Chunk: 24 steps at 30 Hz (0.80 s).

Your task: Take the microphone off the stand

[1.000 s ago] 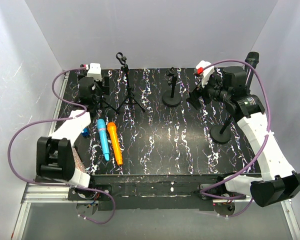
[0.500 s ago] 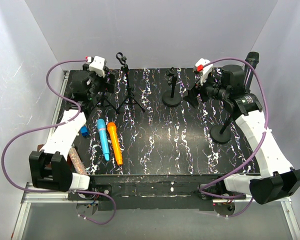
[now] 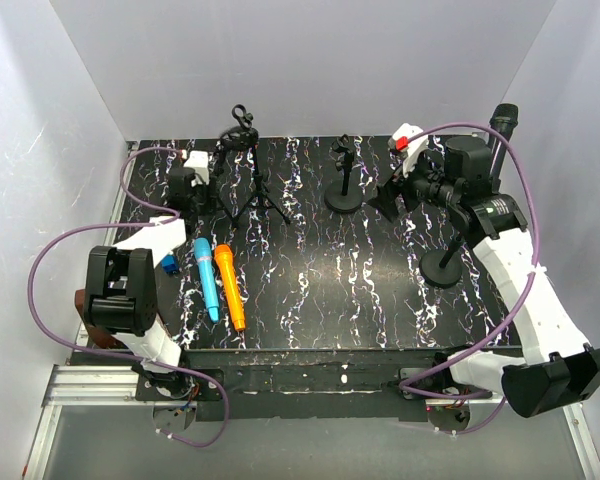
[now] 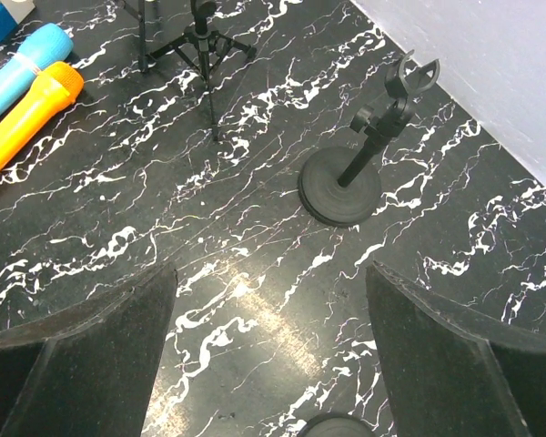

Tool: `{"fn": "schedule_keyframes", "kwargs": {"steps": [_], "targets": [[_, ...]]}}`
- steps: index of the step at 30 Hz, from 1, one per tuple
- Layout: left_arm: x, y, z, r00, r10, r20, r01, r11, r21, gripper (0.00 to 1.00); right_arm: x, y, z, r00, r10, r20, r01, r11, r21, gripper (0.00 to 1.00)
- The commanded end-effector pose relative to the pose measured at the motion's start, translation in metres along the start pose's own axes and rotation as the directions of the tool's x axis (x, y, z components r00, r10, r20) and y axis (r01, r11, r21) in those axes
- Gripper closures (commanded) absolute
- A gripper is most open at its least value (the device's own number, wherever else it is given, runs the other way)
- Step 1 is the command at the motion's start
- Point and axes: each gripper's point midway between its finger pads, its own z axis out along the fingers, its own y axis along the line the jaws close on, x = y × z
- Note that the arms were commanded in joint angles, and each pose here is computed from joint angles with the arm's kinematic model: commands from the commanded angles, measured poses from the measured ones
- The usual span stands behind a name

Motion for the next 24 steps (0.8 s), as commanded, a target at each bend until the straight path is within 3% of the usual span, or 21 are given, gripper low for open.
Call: {"fn": "schedule_keyframes", "kwargs": {"steps": [1,7,13,20,24], "targets": [[0.0,0.029,-0.008,0.997,-0.064,0.035,0.068,0.992,-0.11,0.51,-0.007,0.0,-0.012,0.999,-0.031,0.033,0.03,0.999,0.025,0.1],[0.026,0.043,-0.009,0.995,-0.103,-0.005,0.101,0.984,-0.149,0.72,-0.005,0.0,-0.007,0.999,-0.022,0.027,0.021,1.0,0.016,0.1],[0.055,0.054,-0.015,0.99,-0.12,-0.069,0.106,0.977,-0.184,0.79,-0.011,-0.004,-0.001,0.999,-0.016,0.028,0.016,1.0,0.006,0.1],[0.082,0.071,-0.031,0.984,-0.143,-0.106,0.114,0.964,-0.24,0.77,-0.009,-0.003,0.003,1.0,-0.003,0.022,0.004,1.0,-0.004,0.1],[0.079,0.068,-0.043,0.985,-0.143,-0.097,0.118,0.967,-0.225,0.67,-0.009,-0.003,0.005,1.0,0.0,0.024,0.0,1.0,-0.008,0.1]]}}
